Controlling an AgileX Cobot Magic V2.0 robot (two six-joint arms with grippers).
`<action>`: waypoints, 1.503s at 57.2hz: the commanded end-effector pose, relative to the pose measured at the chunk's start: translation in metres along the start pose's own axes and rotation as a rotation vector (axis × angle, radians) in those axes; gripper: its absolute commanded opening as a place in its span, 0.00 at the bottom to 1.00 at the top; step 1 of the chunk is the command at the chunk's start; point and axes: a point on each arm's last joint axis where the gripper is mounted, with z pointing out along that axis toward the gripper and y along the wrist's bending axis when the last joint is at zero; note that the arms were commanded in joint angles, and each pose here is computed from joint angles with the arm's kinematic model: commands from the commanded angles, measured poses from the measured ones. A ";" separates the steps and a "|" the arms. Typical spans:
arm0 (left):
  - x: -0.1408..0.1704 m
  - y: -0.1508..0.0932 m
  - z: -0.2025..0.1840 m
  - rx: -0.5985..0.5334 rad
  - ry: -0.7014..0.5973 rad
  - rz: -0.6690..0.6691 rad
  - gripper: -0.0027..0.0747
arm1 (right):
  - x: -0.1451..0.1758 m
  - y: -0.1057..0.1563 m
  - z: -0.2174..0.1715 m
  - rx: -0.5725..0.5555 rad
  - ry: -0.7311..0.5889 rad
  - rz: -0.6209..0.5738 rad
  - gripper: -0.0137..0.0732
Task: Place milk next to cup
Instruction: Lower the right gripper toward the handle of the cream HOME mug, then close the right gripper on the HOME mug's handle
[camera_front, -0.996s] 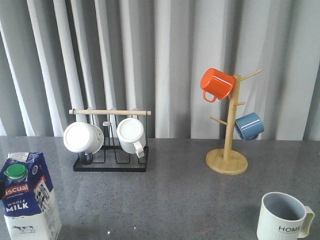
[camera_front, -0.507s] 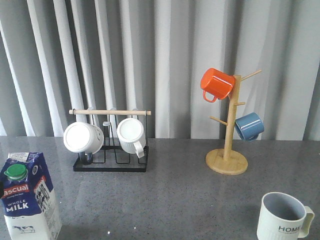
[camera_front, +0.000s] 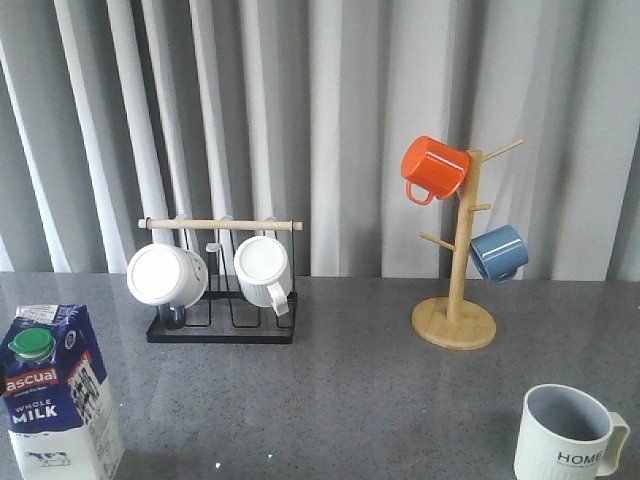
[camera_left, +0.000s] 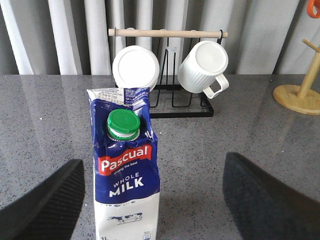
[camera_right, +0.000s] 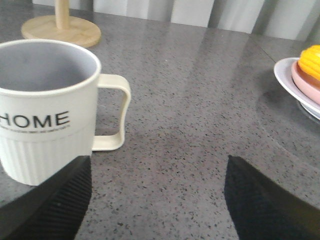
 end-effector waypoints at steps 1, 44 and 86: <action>-0.017 -0.003 -0.004 0.020 -0.104 -0.008 0.73 | -0.012 -0.006 0.008 0.069 -0.090 -0.017 0.78; -0.017 -0.003 -0.004 0.020 -0.104 -0.008 0.73 | -0.015 0.007 0.041 0.006 -0.110 -0.045 0.78; -0.017 -0.003 -0.004 0.020 -0.104 -0.008 0.73 | -0.002 0.015 0.061 -0.017 -0.173 -0.038 0.72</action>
